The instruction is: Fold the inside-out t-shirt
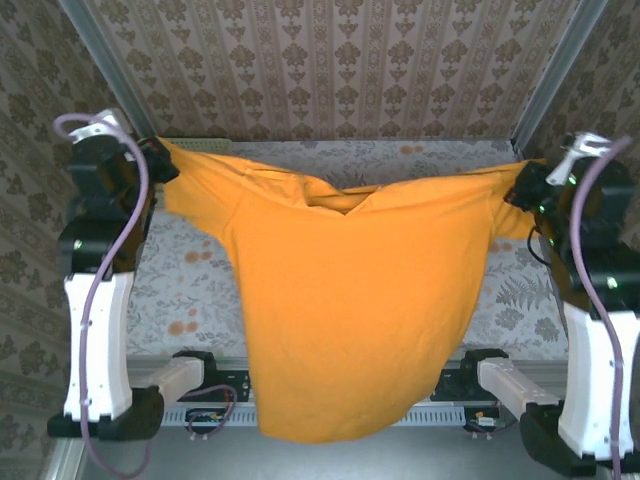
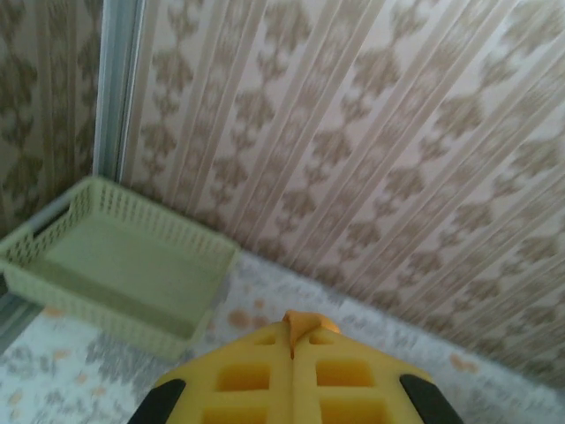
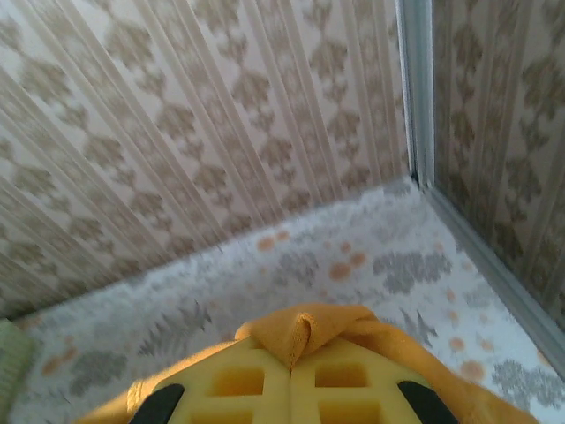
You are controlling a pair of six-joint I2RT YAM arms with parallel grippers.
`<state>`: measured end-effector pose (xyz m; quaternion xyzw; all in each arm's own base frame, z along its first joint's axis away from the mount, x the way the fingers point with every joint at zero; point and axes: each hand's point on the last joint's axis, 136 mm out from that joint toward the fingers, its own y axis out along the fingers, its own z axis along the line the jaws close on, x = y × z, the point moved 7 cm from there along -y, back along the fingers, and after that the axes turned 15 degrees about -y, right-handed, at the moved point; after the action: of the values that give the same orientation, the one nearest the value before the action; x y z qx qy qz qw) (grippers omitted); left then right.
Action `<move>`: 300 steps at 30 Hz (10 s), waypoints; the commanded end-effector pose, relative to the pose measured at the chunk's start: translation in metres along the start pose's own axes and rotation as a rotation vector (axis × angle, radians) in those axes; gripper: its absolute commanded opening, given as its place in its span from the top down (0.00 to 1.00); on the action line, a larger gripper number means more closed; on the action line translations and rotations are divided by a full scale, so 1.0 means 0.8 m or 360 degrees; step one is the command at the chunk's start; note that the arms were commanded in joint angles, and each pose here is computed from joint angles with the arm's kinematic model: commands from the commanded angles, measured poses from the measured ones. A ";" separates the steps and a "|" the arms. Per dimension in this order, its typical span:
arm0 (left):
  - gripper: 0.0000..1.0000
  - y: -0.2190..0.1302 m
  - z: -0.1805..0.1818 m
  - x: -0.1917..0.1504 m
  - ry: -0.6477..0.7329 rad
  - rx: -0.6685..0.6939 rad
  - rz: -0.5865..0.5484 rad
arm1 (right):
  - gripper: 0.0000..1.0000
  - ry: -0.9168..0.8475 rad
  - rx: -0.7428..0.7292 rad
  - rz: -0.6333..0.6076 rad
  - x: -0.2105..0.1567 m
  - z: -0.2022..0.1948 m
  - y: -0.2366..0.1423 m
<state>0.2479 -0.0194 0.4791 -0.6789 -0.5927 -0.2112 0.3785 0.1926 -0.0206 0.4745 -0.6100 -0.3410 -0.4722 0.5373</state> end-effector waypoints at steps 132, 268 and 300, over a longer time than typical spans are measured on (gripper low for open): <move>0.26 -0.022 0.017 -0.628 0.1865 -0.0413 0.1664 | 0.19 0.0146 0.0200 0.1044 -0.435 0.077 0.078; 1.00 -0.042 -0.165 -0.352 0.0812 -0.1197 0.1248 | 0.24 -0.0491 0.0532 0.0348 -0.448 0.298 0.227; 1.00 -0.105 -0.253 -0.302 0.0801 -0.1460 0.1083 | 0.00 -0.0607 -0.0240 0.1197 -0.407 0.314 0.399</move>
<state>0.1548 -0.3307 0.4298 -0.8593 -0.0778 -0.4431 0.2435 0.4460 0.2173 0.0841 -0.7508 -0.2163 -0.2009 0.5909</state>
